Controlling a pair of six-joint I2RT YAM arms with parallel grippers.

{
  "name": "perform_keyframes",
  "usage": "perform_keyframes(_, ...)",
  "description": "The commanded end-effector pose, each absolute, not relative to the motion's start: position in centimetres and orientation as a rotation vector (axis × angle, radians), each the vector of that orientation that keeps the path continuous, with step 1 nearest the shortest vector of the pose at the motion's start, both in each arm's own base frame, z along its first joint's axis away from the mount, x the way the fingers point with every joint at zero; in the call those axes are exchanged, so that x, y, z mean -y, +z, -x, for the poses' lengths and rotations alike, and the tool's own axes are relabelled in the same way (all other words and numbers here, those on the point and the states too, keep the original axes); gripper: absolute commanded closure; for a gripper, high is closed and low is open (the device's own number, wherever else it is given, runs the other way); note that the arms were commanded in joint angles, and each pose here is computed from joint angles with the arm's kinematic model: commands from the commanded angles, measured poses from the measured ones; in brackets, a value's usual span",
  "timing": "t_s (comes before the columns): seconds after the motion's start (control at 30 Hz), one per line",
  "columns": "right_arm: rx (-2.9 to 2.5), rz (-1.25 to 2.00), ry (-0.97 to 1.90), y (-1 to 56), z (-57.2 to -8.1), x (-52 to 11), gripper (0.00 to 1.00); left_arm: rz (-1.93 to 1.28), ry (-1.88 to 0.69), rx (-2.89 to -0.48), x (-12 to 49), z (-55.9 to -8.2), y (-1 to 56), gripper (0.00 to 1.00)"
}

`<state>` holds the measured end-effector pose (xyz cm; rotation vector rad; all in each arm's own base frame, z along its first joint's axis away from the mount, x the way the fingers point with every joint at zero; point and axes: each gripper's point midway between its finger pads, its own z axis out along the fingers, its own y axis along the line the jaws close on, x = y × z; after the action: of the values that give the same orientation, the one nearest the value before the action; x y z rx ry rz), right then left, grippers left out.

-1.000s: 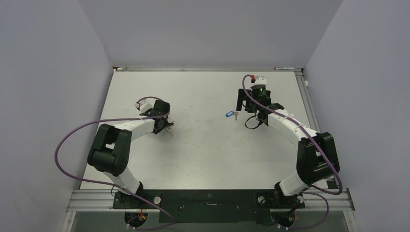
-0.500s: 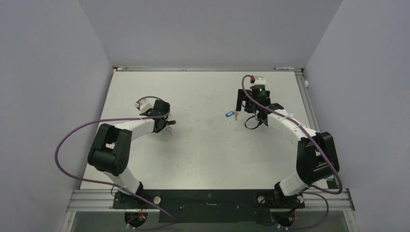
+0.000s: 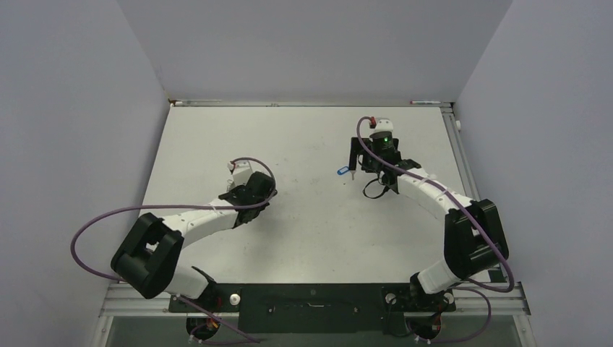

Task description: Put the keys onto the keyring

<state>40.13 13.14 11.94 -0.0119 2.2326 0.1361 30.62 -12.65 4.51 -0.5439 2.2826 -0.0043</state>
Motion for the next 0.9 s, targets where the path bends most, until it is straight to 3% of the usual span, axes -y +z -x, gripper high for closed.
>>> perform_keyframes(0.0,-2.077,0.028,0.248,16.0,-40.1,-15.1,0.07,0.455,-0.063,-2.196,14.3,-30.2,6.0,1.00)
perform_keyframes(0.27,-2.078,0.006,0.280,16.2,-37.4,-14.7,0.09,0.322,-0.310,-2.141,18.6,-27.6,6.6,1.00)
perform_keyframes(0.7,-2.101,0.016,0.417,16.5,-29.8,-14.7,0.11,0.116,-0.486,-2.201,27.2,-20.8,4.9,1.00)
perform_keyframes(0.73,-2.092,0.040,0.458,16.9,-29.2,-15.3,0.11,0.092,-0.487,-2.200,27.7,-20.4,4.9,0.90)
perform_keyframes(0.8,-2.068,0.073,0.487,17.4,-28.5,-15.8,0.11,0.050,-0.496,-2.189,28.2,-19.7,5.6,0.44)
perform_keyframes(0.87,-2.052,0.106,0.500,17.9,-27.9,-16.3,0.11,0.011,-0.521,-2.175,28.5,-19.4,7.0,0.20)
